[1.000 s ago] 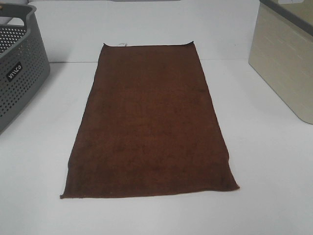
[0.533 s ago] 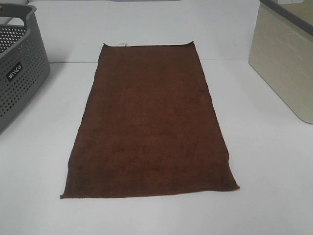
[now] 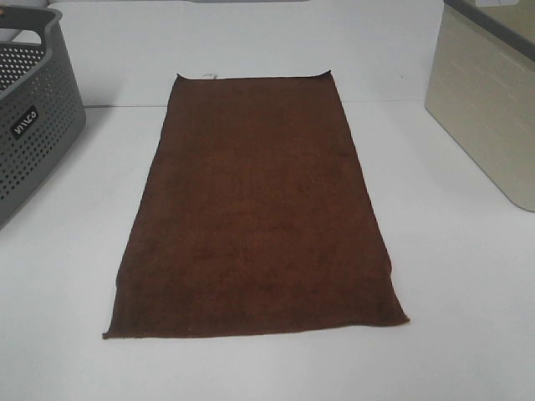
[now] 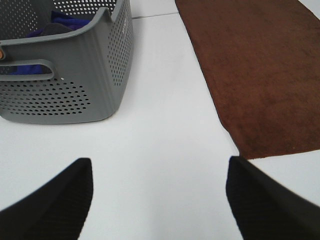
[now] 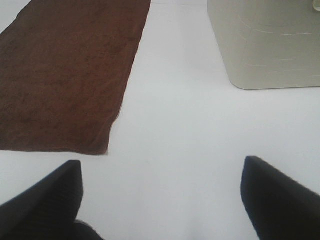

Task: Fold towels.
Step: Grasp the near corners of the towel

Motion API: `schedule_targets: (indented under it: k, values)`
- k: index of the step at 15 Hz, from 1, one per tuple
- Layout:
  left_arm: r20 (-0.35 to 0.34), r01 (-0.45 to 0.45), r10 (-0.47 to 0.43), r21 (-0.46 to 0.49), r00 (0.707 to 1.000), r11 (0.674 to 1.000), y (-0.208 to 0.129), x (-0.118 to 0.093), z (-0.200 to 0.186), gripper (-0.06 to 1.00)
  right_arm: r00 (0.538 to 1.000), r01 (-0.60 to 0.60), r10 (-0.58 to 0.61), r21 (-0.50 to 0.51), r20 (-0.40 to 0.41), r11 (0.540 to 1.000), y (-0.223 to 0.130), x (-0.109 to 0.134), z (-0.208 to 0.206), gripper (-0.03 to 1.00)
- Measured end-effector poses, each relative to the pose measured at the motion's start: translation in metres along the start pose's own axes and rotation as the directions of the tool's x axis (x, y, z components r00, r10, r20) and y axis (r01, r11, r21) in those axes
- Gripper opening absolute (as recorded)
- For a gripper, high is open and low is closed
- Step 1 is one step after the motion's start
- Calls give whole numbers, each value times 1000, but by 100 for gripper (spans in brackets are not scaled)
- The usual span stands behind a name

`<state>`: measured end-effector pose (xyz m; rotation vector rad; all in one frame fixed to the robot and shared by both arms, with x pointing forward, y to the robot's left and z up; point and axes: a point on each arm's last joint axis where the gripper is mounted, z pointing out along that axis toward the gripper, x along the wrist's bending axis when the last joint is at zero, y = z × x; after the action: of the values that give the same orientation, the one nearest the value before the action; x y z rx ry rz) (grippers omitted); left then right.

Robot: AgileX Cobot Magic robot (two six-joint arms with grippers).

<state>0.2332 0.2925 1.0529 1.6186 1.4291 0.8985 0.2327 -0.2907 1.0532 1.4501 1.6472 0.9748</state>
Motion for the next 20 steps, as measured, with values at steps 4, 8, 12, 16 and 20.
schedule_targets:
  k: [4,8,12,16,20]
  values:
    - [3,5,-5,-13,1000,1000,2,0,-1,71,1000,-10,10,-2,0,1000,0,0,0,81]
    - [32,69,-63,-241,997,968,32,0,4,71,994,-108,108,44,2,993,9,-2,8,79]
    - [107,241,-226,-156,968,958,43,1,57,71,983,-177,183,185,-17,967,29,-3,40,78]
    - [145,451,-463,113,874,886,44,-3,107,71,942,-275,323,348,-88,896,43,3,86,76]
    - [75,498,-578,425,813,756,25,-7,174,71,903,-265,402,540,-152,799,43,9,155,76]
